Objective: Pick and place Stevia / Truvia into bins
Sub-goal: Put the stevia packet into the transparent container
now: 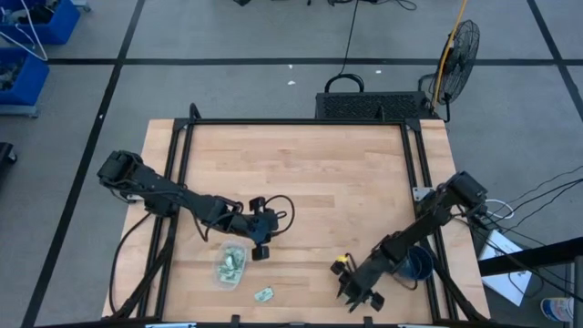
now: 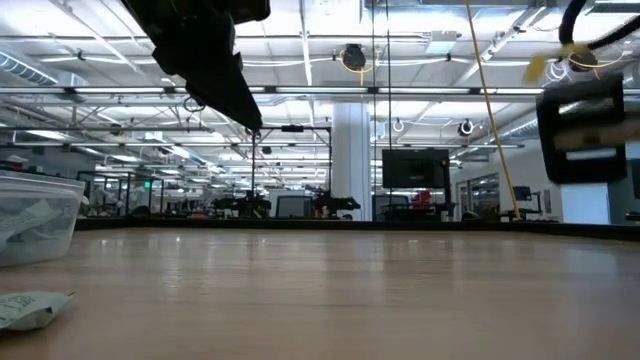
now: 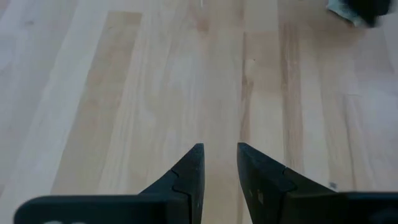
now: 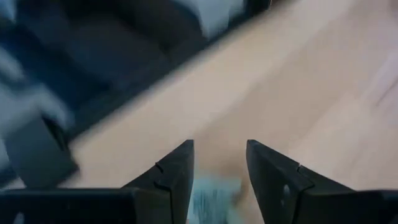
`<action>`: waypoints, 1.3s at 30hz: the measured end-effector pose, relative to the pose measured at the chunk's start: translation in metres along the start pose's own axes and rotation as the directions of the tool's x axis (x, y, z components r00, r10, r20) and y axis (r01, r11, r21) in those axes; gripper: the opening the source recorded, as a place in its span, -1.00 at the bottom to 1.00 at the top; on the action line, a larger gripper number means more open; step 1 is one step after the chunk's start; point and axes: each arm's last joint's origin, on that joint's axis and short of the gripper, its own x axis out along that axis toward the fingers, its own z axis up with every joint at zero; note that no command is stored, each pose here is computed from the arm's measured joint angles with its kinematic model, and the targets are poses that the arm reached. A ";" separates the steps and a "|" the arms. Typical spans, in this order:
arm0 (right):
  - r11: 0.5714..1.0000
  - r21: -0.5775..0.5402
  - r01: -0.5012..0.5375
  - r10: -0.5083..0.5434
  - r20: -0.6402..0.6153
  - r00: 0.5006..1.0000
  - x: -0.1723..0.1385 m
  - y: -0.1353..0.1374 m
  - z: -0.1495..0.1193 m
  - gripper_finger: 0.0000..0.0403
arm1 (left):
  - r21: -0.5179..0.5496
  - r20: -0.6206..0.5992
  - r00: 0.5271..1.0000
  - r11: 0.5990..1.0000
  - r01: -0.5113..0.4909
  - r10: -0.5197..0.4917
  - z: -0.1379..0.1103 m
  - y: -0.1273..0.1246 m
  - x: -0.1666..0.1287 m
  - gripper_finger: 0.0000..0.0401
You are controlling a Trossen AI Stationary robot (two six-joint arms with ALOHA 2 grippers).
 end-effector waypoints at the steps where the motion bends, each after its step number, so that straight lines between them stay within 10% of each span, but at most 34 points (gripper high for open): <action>1: 1.000 -0.001 -0.004 0.004 -0.060 0.998 0.002 0.000 0.000 -0.31 | 0.000 -0.001 1.000 1.000 0.002 -0.002 0.000 0.000 0.000 -0.50; 39: 0.994 -0.033 0.108 -0.112 -0.204 0.972 -0.007 0.002 0.001 -0.69 | 0.019 -0.014 1.000 1.000 0.017 -0.017 -0.001 0.000 0.000 -0.50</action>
